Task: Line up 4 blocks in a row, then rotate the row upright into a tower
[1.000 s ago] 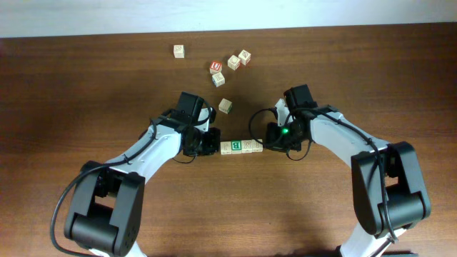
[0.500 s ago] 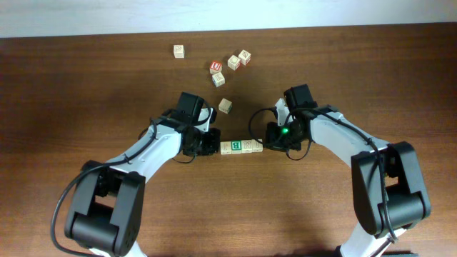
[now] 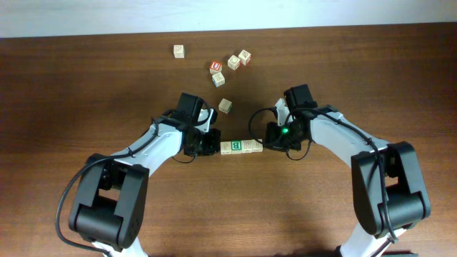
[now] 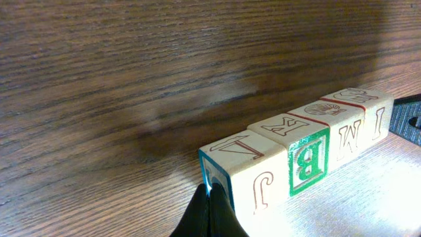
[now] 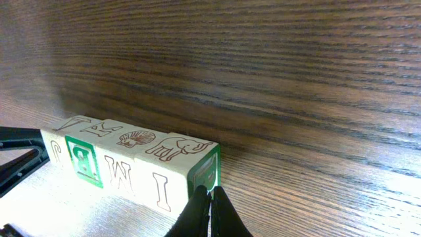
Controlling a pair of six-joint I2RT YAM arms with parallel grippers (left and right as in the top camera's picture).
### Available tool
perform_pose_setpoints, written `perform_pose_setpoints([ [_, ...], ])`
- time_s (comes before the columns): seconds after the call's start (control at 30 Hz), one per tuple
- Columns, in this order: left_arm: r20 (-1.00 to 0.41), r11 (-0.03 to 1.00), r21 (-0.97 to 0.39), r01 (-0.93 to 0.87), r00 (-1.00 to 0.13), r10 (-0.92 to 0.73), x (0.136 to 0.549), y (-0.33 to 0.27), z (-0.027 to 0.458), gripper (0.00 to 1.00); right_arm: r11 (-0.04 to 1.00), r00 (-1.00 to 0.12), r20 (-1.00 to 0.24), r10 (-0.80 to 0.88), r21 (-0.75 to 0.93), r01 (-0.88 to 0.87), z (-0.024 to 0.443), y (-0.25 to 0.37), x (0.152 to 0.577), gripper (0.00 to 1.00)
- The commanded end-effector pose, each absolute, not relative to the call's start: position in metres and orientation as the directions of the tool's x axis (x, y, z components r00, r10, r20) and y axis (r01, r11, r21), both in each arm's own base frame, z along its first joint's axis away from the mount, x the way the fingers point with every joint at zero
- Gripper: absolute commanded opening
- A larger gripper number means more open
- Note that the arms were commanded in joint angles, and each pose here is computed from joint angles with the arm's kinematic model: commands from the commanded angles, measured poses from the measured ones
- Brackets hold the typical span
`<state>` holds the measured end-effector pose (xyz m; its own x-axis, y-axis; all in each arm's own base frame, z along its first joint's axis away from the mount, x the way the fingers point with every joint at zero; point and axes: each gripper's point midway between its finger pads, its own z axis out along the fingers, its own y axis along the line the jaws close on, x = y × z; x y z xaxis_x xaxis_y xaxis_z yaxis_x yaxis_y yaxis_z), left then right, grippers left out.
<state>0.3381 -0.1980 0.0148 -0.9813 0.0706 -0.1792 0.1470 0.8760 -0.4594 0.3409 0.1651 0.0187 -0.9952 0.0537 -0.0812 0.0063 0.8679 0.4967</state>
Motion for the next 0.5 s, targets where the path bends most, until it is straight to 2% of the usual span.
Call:
perform_pose_setpoints([
  [0.0,-0.177,0.865,-0.474,0.167,-0.98,0.092,0.3363,-0.1993,0.0128,0.0,0.865,-0.997,-0.069,0.043,0.502,0.002,0.0152,0.1683,0.3369,0.05],
  [0.47,-0.173,0.865,-0.474,0.164,-0.981,0.092,0.3356,-0.1991,0.0126,0.0,0.866,-0.997,-0.068,0.034,0.501,-0.004,0.015,0.1705,0.3353,0.05],
])
